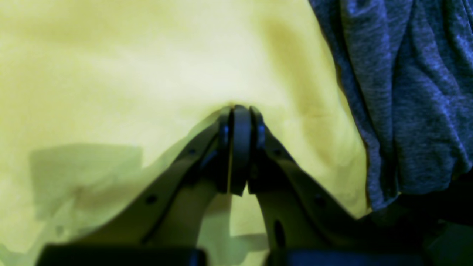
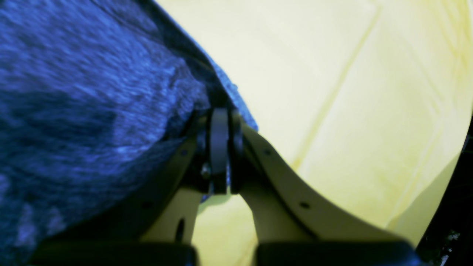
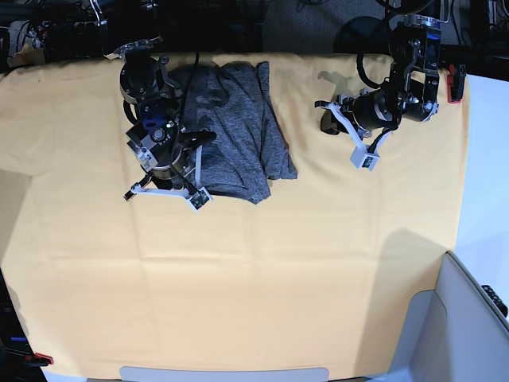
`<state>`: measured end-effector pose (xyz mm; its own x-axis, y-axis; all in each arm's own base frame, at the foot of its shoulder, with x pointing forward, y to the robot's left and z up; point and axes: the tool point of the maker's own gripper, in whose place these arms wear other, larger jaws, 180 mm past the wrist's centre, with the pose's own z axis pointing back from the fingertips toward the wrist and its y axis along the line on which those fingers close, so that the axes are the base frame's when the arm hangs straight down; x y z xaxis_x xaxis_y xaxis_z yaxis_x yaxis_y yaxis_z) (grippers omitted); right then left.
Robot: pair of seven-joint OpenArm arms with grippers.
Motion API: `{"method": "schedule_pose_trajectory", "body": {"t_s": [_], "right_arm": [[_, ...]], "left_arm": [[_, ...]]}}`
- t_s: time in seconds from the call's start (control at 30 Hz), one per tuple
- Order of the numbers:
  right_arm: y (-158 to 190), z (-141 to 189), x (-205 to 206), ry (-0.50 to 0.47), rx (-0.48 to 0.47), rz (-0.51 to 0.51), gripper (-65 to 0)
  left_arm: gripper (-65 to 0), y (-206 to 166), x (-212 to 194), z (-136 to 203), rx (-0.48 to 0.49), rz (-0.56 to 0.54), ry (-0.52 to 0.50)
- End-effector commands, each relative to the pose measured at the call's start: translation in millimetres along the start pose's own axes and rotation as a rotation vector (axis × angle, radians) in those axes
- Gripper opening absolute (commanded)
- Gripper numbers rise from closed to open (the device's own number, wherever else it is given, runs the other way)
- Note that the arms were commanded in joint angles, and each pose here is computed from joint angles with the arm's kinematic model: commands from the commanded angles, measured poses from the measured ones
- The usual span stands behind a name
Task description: Fold the T-shirt properly
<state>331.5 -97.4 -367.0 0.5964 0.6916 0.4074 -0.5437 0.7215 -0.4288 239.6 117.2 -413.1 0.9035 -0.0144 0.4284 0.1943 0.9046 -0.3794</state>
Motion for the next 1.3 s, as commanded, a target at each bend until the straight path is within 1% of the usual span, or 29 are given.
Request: {"method": "schedule_pose_trajectory", "body": {"t_s": [0.0, 0.1, 0.23, 0.33, 0.43, 0.57, 0.6, 0.7, 0.77, 0.87, 0.97, 1.07, 1.17, 1.27], "right_arm": [[-11.9, 2.5, 16.6, -0.054, -0.031, -0.008, -65.0], [-11.3, -2.5, 22.3, -0.095, -0.025, -0.031, -65.0], [-30.5, 1.6, 22.7, -0.122, -0.076, -0.133, -65.0], [-48.4, 16.2, 29.6, -0.169, -0.131, -0.201, -65.0], [-68.7, 38.9, 34.3, -0.228, -0.193, -0.244, -65.0], [-90.8, 65.7, 24.0, -0.268, -0.27, -0.298, -65.0], [-93.6, 70.5, 18.3, -0.268, -0.284, -0.311, -65.0], [-91.4, 73.6, 0.5, -0.24, -0.293, -0.328, -65.0], [-85.4, 70.1, -15.1, -0.202, -0.284, -0.334, -65.0], [-71.5, 65.8, -46.2, -0.127, -0.264, -0.349, -65.0], [-50.7, 62.5, -74.8, -0.064, -0.23, -0.349, -65.0], [-29.9, 62.8, -102.7, -0.022, -0.199, -0.345, -65.0], [-12.5, 65.6, -125.1, 0.004, -0.174, -0.336, -65.0], [2.6, 69.4, -147.5, 0.052, -0.147, -0.316, -65.0]], "left_arm": [[-64.7, 4.7, -1.0, 2.3, 0.02, -0.01, 0.014], [-64.8, 3.9, 9.2, 5.2, 0.021, -0.018, -0.034], [-64.8, 17.1, 31.2, 22.1, 0.059, -0.011, -0.131], [-64.8, 29.8, 40.8, 39.8, 0.095, 0.008, -0.188], [-64.8, 36.4, 60.4, 70.2, 0.138, 0.0, -0.29], [-64.8, 40.5, 72.5, 105.9, 0.192, -0.018, -0.386], [-64.8, 42.8, 71.3, 112.2, 0.207, -0.017, -0.396], [-64.8, 53.1, 60.1, 122.7, 0.244, 0.005, -0.395], [-64.8, 56.8, 52.9, 127.0, 0.26, 0.016, -0.39], [-64.8, 62.3, 31.6, 133.1, 0.287, 0.074, -0.381], [-64.8, 72.7, 8.0, 141.7, 0.305, 0.162, -0.373], [-64.8, 82.4, -18.4, 157.7, 0.306, 0.254, -0.366], [-64.8, 86.5, -29.4, 175.0, 0.283, 0.327, -0.393], [-64.8, 91.7, -44.4, 194.8, 0.279, 0.395, -0.41]]}}
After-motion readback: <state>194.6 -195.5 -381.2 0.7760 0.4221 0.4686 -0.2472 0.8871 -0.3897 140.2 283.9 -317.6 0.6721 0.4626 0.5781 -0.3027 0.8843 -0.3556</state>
